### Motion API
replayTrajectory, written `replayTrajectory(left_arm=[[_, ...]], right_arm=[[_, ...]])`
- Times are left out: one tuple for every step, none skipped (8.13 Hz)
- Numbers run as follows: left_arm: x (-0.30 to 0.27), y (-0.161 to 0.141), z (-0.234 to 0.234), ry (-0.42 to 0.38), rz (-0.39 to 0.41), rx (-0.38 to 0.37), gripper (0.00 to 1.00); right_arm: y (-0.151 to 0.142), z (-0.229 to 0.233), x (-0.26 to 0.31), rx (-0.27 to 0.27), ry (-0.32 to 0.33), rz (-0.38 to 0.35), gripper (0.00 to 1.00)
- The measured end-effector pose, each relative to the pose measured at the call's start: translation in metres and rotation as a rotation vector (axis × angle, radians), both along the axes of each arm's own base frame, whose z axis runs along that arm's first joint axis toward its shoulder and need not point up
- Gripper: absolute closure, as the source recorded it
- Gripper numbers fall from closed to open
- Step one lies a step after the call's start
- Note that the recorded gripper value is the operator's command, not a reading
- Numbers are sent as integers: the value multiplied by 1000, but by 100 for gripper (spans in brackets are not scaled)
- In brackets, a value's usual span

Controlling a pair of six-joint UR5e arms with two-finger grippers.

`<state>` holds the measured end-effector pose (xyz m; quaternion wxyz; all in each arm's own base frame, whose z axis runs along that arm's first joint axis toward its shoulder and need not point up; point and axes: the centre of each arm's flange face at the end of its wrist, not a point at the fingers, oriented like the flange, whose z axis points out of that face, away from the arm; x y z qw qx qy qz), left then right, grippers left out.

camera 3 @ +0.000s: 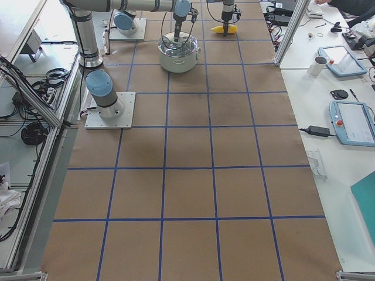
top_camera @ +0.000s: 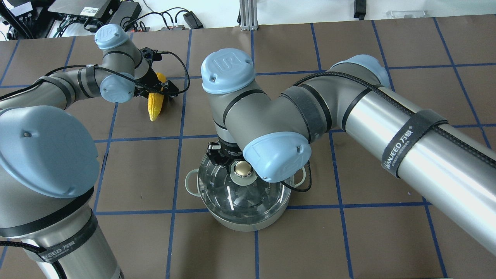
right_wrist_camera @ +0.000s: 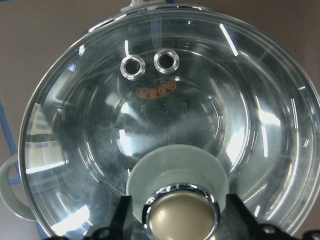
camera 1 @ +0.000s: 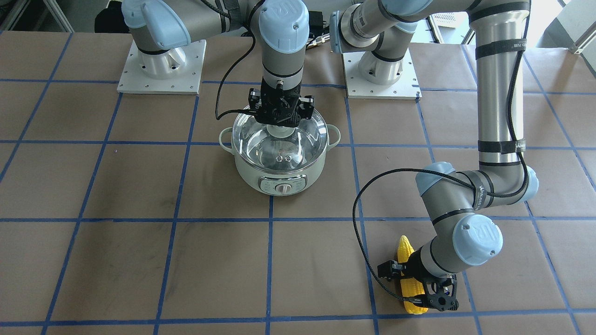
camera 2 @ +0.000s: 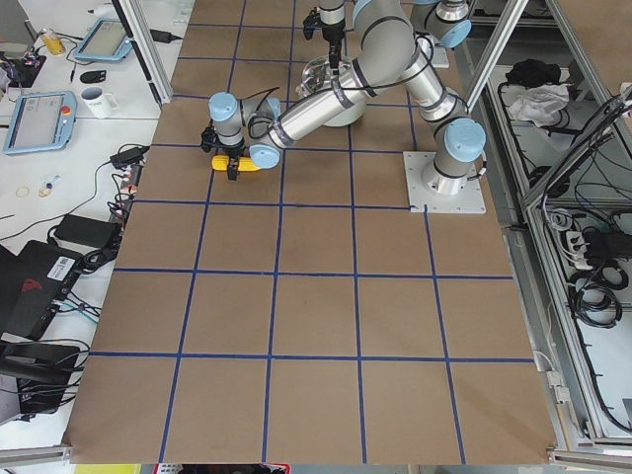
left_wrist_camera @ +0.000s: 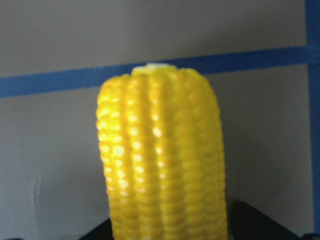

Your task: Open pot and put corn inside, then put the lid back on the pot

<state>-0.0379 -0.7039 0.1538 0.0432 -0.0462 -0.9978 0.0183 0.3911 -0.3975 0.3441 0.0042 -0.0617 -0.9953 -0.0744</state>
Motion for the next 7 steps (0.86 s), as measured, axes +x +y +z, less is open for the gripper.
replayTrajectory(left_arm=[[0,0,1,-2,-9,-1,66],[0,0,5,-5,-12,-3,74],[0,0,11,-6,-14,0,79],[-1,4,16,-9,-17,26,83],[0,9,23,-25,-19,63,84],[2,13,33,-44,-21,90,84],[2,14,44,-54,-24,108,84]], right_arm=[[0,0,0,0,2,0,75],[0,0,0,-2,3,-2,75],[-1,1,0,-3,3,-4,75],[-1,4,-1,-11,2,-5,75],[-2,9,-1,-21,1,-8,74],[-1,16,-2,-32,-1,-14,74],[3,30,-5,-49,-7,-17,75]])
